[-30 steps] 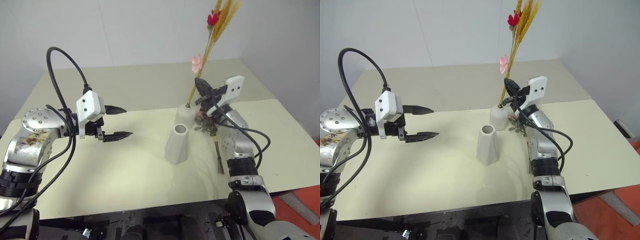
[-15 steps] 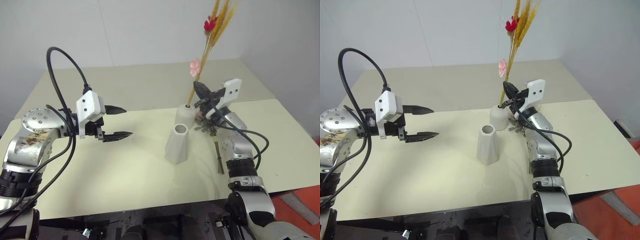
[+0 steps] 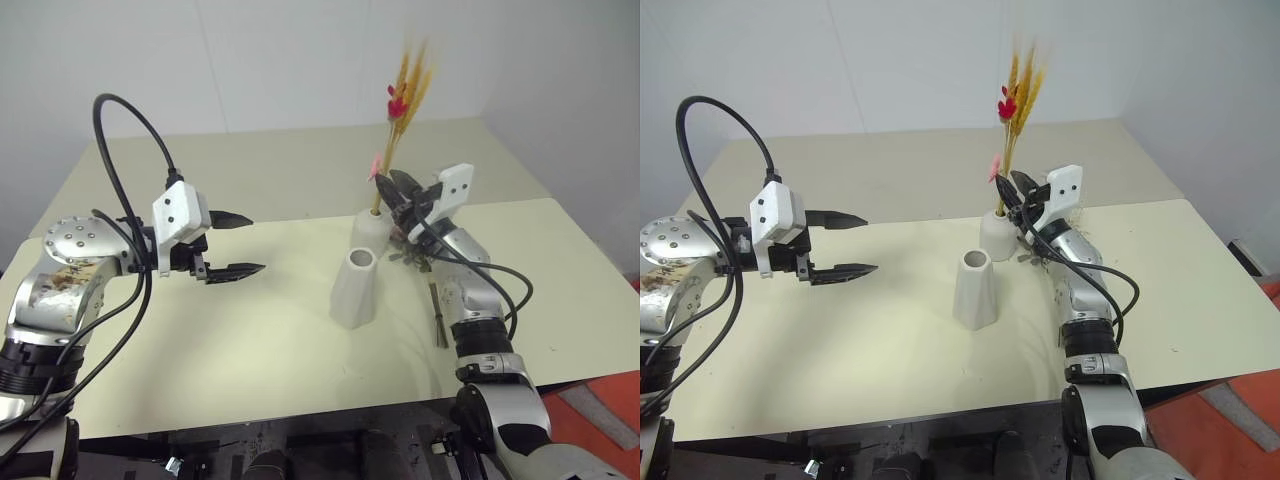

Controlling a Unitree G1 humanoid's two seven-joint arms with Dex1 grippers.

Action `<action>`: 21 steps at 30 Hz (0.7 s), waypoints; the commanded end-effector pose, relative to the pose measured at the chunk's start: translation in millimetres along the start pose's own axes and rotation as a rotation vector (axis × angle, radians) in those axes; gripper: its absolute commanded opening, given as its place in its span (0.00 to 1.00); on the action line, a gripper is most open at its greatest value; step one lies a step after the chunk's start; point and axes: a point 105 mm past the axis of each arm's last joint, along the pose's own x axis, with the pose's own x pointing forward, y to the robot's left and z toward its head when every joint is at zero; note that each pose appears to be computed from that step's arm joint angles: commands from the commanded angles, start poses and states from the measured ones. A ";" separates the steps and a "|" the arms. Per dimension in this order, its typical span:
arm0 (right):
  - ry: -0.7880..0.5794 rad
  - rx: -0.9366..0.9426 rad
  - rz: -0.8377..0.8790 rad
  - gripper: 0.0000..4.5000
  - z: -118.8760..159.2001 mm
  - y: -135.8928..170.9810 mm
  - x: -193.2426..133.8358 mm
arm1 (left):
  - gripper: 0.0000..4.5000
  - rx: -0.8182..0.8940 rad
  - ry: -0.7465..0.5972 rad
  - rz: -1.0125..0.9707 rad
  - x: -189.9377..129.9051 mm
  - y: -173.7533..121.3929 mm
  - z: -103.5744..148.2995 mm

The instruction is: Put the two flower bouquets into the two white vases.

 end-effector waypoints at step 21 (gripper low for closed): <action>1.135 0.072 -0.142 0.93 4.1 -39.1 -133.0 | 0.90 0.043 -0.087 -0.056 17.5 -2.7 14.5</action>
